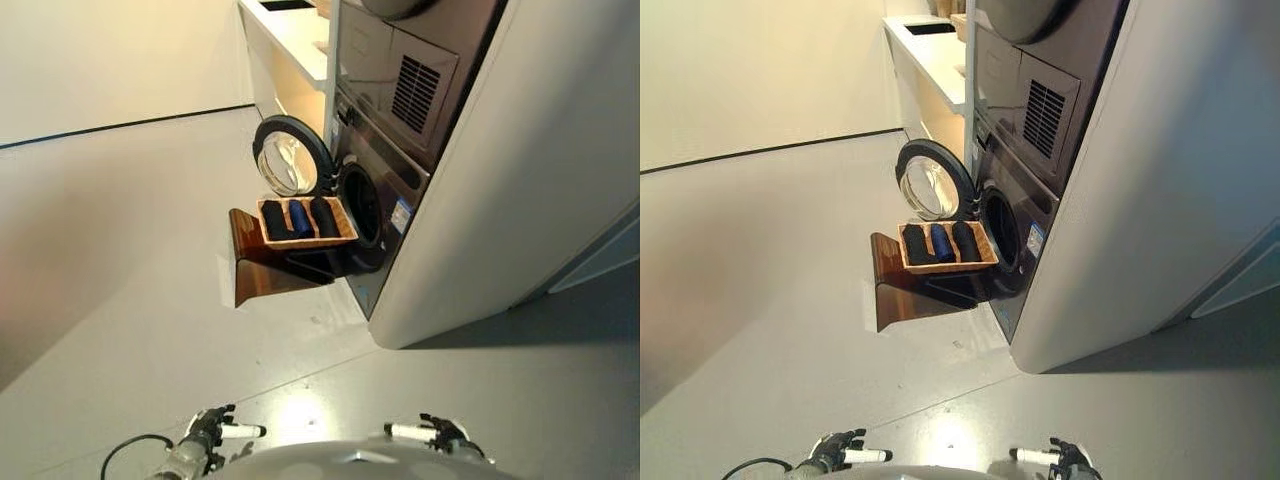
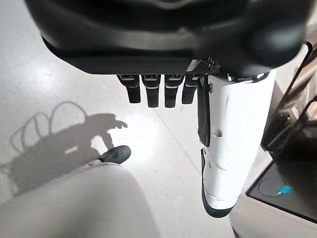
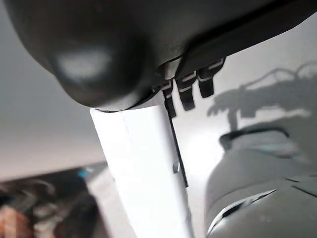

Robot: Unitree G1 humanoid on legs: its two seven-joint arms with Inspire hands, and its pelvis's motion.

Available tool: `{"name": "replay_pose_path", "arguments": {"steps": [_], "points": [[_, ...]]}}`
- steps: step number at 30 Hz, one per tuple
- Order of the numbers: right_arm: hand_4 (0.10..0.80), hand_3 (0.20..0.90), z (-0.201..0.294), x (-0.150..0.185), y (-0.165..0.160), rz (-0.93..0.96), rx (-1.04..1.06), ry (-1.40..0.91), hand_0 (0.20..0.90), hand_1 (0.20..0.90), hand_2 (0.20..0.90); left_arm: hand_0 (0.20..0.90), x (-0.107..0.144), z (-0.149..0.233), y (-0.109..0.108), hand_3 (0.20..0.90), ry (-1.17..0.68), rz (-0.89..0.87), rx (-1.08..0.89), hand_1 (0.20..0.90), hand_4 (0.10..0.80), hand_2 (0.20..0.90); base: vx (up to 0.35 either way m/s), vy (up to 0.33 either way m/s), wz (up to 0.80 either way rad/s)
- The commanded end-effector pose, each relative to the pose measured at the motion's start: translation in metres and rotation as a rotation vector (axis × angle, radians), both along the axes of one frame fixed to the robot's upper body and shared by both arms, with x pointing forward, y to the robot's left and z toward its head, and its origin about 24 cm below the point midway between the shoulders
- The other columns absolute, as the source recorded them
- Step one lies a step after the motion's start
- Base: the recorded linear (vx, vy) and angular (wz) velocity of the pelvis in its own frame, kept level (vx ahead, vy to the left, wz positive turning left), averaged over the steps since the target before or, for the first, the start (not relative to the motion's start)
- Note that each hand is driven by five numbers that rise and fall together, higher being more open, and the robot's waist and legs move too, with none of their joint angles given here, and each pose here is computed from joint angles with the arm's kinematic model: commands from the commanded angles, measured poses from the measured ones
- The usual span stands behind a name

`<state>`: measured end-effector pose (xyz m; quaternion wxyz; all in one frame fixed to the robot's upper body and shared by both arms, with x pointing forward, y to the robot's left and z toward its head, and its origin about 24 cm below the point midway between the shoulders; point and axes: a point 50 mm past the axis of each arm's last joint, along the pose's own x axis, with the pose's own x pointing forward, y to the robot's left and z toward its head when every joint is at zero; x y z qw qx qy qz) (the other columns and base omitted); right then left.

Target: Pick up the clothes and place them into the washing machine

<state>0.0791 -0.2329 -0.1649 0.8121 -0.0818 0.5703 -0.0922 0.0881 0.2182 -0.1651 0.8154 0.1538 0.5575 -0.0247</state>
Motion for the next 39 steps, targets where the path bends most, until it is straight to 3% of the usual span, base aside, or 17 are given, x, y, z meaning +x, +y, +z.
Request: {"name": "replay_pose_path", "arguments": {"steps": [1,8,12,14,17,20,28,39], "points": [[0.8,0.9,0.002,-0.027,-0.026,-0.043,-0.09,0.106,0.9,0.9,0.9,0.9,0.012,0.004,0.006,0.9,-0.052,0.034,0.003,0.9,0.8,0.9,0.369,-0.082,0.28],[0.8,0.9,0.001,-0.045,-0.028,-0.052,-0.098,0.169,0.9,0.9,0.9,0.9,0.003,0.003,0.01,0.9,-0.037,0.071,0.028,0.9,0.8,0.9,0.44,-0.153,0.31],[0.8,0.9,0.001,-0.052,-0.029,-0.04,-0.097,0.173,0.9,0.9,0.9,0.9,0.001,0.001,0.001,0.9,-0.045,0.084,0.009,0.9,0.8,0.9,0.427,-0.301,0.69],[0.8,0.9,0.0,-0.046,-0.027,-0.028,-0.095,0.154,0.9,0.9,0.9,0.9,0.004,0.001,-0.003,0.9,-0.06,0.104,0.002,0.9,0.8,0.9,0.266,-0.265,0.86],[0.8,0.9,0.007,-0.013,-0.033,-0.03,-0.113,0.036,0.9,0.9,0.9,0.9,0.03,0.005,-0.024,0.9,-0.148,0.056,-0.049,0.9,0.8,0.9,0.299,-0.338,0.23],[0.8,0.9,0.009,0.006,-0.028,0.001,-0.111,-0.02,0.9,0.9,0.9,0.9,0.041,0.009,-0.024,0.9,-0.188,0.046,-0.038,0.9,0.8,0.9,0.268,-0.317,-0.08],[0.8,0.9,0.007,0.004,-0.022,0.01,-0.099,-0.006,0.9,0.9,0.9,0.9,0.028,0.006,-0.011,0.9,-0.148,0.065,0.008,0.9,0.8,0.9,0.271,-0.114,-0.27],[0.8,0.9,0.005,-0.004,-0.021,0.024,-0.107,0.012,0.9,0.9,0.9,0.9,0.012,0.001,-0.008,0.9,-0.08,0.071,0.029,0.9,0.8,0.9,0.306,0.081,-0.16]]}}
